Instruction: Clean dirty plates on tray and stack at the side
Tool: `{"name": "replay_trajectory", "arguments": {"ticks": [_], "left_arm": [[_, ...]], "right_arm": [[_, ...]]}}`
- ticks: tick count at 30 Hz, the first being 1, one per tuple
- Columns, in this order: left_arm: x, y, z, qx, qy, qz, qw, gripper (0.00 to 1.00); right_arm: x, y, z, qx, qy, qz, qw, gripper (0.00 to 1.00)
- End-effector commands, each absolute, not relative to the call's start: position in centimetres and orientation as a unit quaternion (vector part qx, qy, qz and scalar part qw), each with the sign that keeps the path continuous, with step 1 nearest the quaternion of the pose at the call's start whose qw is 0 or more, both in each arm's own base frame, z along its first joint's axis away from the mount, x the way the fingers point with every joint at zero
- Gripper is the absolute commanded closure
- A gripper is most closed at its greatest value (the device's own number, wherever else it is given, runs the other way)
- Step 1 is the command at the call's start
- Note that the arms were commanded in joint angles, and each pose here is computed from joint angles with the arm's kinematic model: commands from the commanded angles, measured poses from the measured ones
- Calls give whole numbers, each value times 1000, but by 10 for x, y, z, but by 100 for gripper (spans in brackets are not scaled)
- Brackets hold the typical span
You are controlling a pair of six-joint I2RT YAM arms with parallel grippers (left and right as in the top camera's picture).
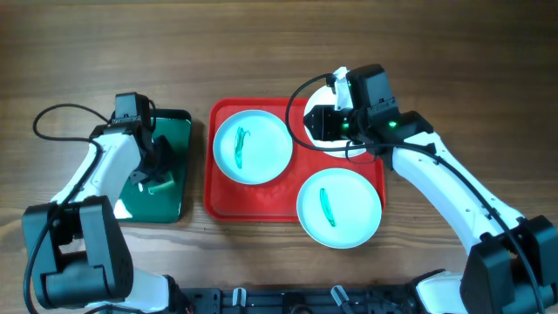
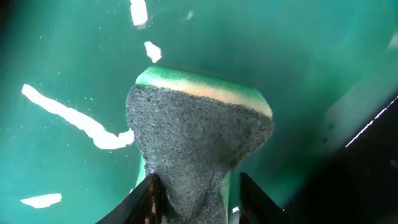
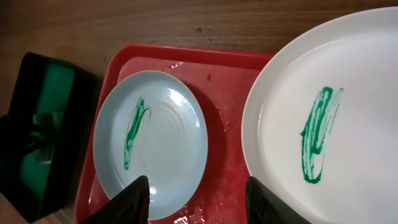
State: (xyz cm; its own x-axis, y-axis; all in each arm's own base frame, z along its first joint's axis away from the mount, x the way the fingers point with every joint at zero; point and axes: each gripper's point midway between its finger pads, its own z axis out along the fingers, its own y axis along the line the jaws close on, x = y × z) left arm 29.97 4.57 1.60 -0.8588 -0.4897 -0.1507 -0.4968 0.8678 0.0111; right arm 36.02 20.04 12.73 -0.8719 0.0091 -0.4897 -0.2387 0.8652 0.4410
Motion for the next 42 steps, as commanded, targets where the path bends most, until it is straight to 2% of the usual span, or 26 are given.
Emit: {"name": "replay_trajectory", "arguments": {"ticks": [1,7,10,11,12,16,18,21,25,29,36,42], "left_arm": [[291,47,7,-251,966,31,54,66],[287,46,0,-251,967,33,38,75],[284,46,-10,-250,967,35,23,82],[283,46,-12,-250,967,36,18,94],[282,46,-13,-250,967,36,16,96],[285,46,-9,-250,967,35,20,96],[292,45,5,-251,967,29,29,96],[312,40,44,-250,966,3,64,96],[332,40,99,-246,962,-11,120,96],[335,36,133,-224,963,-25,149,96],[324,28,134,-158,978,-31,132,96],[328,18,136,-134,979,-59,139,96]], "right_arm": [[364,203,128,-57,934,251,247,50],[362,208,128,-63,934,252,245,50],[361,209,128,-64,934,253,245,50],[361,209,128,-64,934,253,245,50],[361,209,128,-64,934,253,245,50],[364,208,129,-52,934,252,249,51],[366,204,128,-31,936,246,250,57],[366,204,127,-26,937,245,247,63],[362,202,123,-20,941,242,235,64],[359,203,109,-19,947,239,215,64],[348,223,68,-35,955,252,152,64],[344,235,53,-48,957,248,142,64]]}}
